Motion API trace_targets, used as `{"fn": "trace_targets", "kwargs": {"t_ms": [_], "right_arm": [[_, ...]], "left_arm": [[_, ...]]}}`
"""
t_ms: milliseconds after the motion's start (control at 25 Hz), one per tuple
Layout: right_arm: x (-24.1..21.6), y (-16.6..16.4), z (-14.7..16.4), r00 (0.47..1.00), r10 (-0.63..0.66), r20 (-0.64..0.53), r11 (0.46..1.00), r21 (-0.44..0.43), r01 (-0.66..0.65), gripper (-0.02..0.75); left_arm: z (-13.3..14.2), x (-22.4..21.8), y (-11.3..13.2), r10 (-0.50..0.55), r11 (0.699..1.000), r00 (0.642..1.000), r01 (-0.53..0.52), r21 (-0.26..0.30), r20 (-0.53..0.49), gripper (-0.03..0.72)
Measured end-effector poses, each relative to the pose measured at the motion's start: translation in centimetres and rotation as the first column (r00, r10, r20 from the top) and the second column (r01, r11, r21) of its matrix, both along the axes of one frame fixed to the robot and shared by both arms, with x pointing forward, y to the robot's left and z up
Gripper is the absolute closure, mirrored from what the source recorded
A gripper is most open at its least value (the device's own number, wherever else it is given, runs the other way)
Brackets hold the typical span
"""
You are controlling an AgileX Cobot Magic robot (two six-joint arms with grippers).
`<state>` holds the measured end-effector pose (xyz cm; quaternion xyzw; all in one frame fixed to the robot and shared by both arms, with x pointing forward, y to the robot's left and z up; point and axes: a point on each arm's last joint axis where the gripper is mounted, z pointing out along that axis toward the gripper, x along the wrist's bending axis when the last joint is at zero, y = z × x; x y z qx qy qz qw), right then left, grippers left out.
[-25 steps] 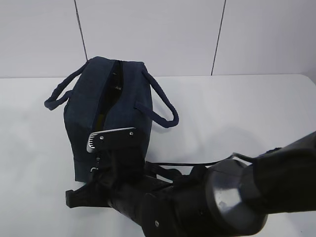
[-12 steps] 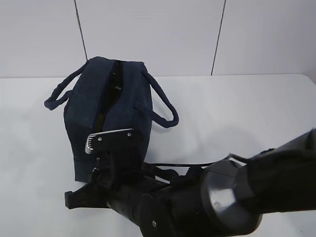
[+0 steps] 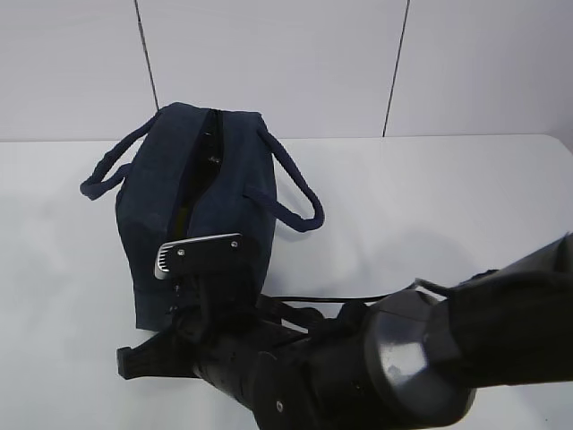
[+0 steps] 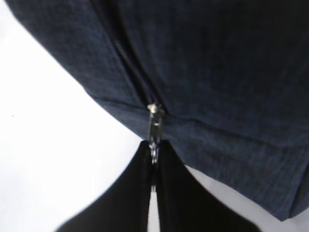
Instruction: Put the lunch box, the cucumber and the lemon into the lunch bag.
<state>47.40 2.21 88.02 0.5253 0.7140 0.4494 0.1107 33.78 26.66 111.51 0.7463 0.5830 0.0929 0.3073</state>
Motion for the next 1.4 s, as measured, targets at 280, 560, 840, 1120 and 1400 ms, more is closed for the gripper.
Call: {"fn": "trace_targets", "kwargs": {"t_ms": [280,560,840,1120,1400], "right_arm": [[0.0,0.0,0.0,1.000,0.000,0.000,1.000,0.000,0.000,0.751],[-0.1,0.0,0.8,1.000,0.013,-0.002,1.000,0.005,-0.013,0.751],[-0.3,0.0,2.1,0.999,0.045,0.011,0.999,0.002,-0.045,0.751],[-0.5,0.0,2.1,0.998,0.058,-0.006,0.998,-0.009,-0.058,0.751],[-0.7,0.0,2.2,0.997,0.075,-0.019,0.997,-0.020,-0.075,0.751]], "left_arm": [[0.1,0.1,0.0,-0.008,1.000,1.000,0.007,0.007,0.024,0.475],[-0.3,1.5,0.0,-0.089,0.994,0.995,0.087,0.064,0.036,0.475],[-1.7,4.1,-0.4,-0.160,0.982,0.987,0.161,0.096,-0.026,0.448],[-3.9,6.9,-0.6,-0.210,0.968,0.974,0.219,0.123,-0.088,0.433],[-6.8,8.5,-1.8,-0.290,0.943,0.951,0.304,0.136,-0.109,0.433]]}}
